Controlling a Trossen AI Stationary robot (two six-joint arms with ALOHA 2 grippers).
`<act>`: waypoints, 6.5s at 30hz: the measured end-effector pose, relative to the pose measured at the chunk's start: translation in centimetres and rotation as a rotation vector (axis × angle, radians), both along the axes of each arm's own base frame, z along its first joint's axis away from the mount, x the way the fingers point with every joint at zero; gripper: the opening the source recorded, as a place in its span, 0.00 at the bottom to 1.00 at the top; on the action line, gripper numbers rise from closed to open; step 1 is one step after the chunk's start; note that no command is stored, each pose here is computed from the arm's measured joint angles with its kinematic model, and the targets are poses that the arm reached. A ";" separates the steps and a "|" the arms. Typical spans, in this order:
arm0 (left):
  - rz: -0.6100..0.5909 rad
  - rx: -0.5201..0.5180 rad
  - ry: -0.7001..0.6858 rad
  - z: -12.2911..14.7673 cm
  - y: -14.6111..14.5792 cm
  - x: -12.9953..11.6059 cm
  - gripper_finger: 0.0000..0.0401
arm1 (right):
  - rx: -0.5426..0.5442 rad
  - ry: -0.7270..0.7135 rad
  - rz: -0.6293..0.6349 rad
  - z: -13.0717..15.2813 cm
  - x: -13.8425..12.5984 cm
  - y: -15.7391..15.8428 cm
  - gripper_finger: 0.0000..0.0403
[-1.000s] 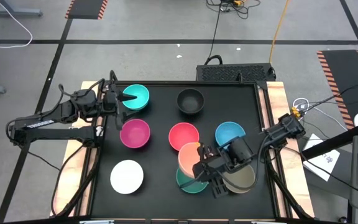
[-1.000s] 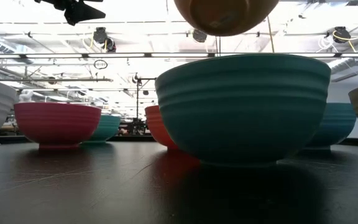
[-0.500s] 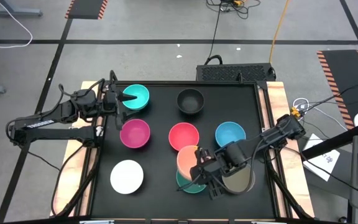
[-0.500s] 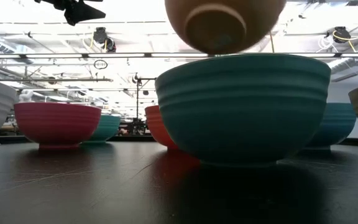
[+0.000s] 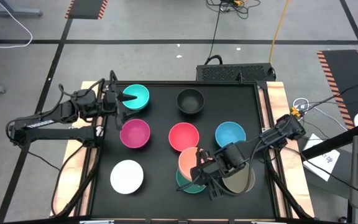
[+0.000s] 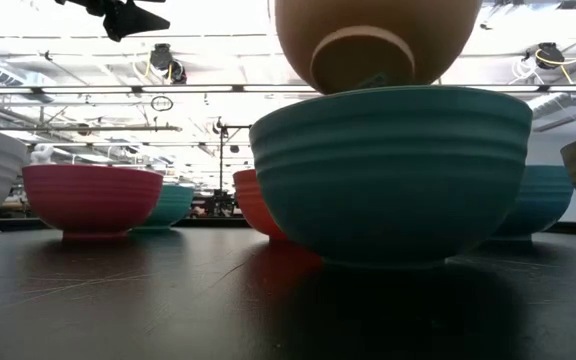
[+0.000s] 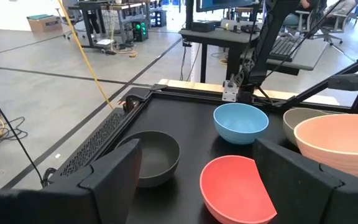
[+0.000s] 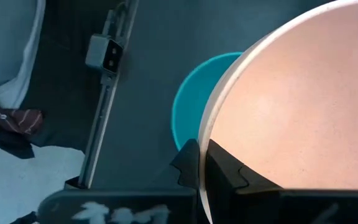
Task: Nest bowls inside each other
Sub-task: Stack the light orange bowl on top of the green bowl, then stack the light blue bowl on top of the light orange bowl
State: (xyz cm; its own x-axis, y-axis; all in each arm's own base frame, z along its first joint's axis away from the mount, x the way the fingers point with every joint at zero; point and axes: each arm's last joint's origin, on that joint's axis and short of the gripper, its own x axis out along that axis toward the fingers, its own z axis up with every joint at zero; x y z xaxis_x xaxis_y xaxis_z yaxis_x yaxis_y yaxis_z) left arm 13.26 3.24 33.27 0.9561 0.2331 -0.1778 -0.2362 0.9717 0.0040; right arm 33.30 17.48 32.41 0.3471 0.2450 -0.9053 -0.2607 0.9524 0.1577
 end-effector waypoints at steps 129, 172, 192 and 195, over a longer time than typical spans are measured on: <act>-0.175 -0.021 0.001 -0.1 -5.0 0.2 0.78 | -0.041 0.124 -0.164 -8.2 4.8 4.8 0.27; -0.182 0.034 -0.022 0.1 -5.7 0.8 0.78 | -0.190 -0.349 -0.210 6.6 0.4 -5.4 0.53; -0.180 0.079 -0.088 1.0 -5.5 -0.2 0.78 | -0.367 -0.646 -0.383 8.2 -9.5 -14.8 0.53; -0.176 0.079 -0.088 1.0 -5.4 -0.2 0.78 | -0.306 -0.707 -0.369 7.8 -10.9 -15.7 0.53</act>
